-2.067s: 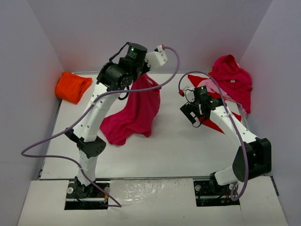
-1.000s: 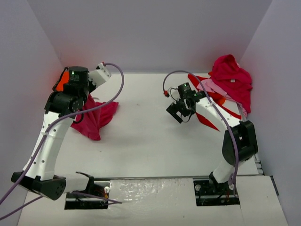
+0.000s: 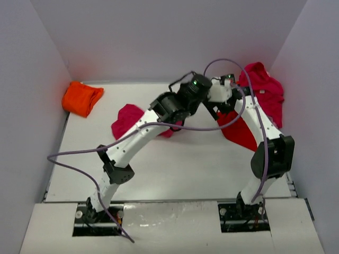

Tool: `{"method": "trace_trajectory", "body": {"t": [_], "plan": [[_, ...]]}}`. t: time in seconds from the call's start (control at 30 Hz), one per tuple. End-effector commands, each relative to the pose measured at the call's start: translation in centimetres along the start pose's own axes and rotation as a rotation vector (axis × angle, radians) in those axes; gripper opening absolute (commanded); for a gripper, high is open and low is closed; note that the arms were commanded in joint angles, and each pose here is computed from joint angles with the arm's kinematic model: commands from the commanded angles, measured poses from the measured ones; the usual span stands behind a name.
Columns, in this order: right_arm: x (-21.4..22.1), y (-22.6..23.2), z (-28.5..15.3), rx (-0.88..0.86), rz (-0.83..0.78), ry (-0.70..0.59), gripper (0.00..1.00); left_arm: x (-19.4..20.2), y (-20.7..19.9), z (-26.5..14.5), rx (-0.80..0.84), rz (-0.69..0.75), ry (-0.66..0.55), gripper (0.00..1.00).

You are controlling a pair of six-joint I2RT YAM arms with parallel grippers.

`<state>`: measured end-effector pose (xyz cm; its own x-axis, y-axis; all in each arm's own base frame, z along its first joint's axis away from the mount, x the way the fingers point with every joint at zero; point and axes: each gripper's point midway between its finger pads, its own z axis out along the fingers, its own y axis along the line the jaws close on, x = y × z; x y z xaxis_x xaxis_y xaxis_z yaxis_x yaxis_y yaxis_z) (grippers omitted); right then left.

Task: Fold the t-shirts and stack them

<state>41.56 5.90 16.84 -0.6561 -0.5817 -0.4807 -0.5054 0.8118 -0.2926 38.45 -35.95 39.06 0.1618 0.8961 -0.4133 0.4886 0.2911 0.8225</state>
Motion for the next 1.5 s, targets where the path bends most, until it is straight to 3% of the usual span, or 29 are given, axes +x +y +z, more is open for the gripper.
{"method": "trace_trajectory", "body": {"t": [0.0, 0.07, 0.13, 0.33, 0.37, 0.4, 0.47, 0.63, 0.8, 0.97, 1.03, 1.1, 1.27, 1.47], "plan": [[0.6, 1.1, -0.6, -0.024, -0.015, -0.004, 1.0, 5.8, 24.2, -22.4, -0.703, -0.457, -0.235, 0.0], [0.5, 1.4, -0.5, -0.04, -0.017, -0.01, 1.0, 9.9, 26.0, -25.4, -0.761, -0.481, -0.195, 0.0], [0.4, 1.6, -0.5, -0.048, -0.016, -0.018, 1.0, 14.3, 26.2, -25.3, -0.794, -0.441, -0.055, 0.0], [-0.6, 1.8, -1.7, -0.067, -0.012, -0.067, 1.0, 21.1, 18.4, -22.4, -0.606, -0.335, 0.185, 0.09], [-0.5, 1.9, -1.9, -0.07, -0.015, -0.07, 1.0, 22.3, 16.7, -22.0, -0.554, -0.323, 0.218, 0.26], [-0.3, 2.0, -1.9, -0.073, -0.02, -0.069, 1.0, 23.5, 15.0, -22.0, -0.497, -0.309, 0.249, 0.51], [0.5, 2.4, -1.9, -0.081, -0.034, -0.058, 1.0, 25.8, 11.0, -20.4, -0.391, -0.258, 0.322, 0.76], [0.9, 2.8, -1.2, -0.099, -0.032, -0.043, 1.0, 30.1, 5.2, -16.9, -0.256, -0.265, 0.449, 0.71], [0.8, 3.3, -0.9, -0.111, -0.028, -0.04, 1.0, 30.7, 4.8, -15.3, -0.259, -0.293, 0.458, 0.82], [1.1, 3.5, -0.5, -0.116, -0.035, -0.027, 1.0, 30.1, 4.2, -13.2, -0.192, -0.28, 0.43, 0.84], [1.2, 3.8, -0.2, -0.13, -0.025, -0.023, 1.0, 30.6, 2.5, -10.6, -0.122, -0.262, 0.465, 0.85], [1.3, 4.1, 0.0, -0.14, -0.019, -0.019, 1.0, 30.9, 0.9, -8.7, -0.057, -0.27, 0.489, 0.83], [2.3, 4.2, -0.1, -0.132, -0.029, -0.002, 1.0, 29.4, -3.9, -6.5, 0.147, -0.302, 0.445, 0.59], [2.6, 4.1, -0.2, -0.118, -0.029, -0.001, 1.0, 27.9, -11.7, -7.3, 0.422, -0.173, 0.433, 0.53]]}}
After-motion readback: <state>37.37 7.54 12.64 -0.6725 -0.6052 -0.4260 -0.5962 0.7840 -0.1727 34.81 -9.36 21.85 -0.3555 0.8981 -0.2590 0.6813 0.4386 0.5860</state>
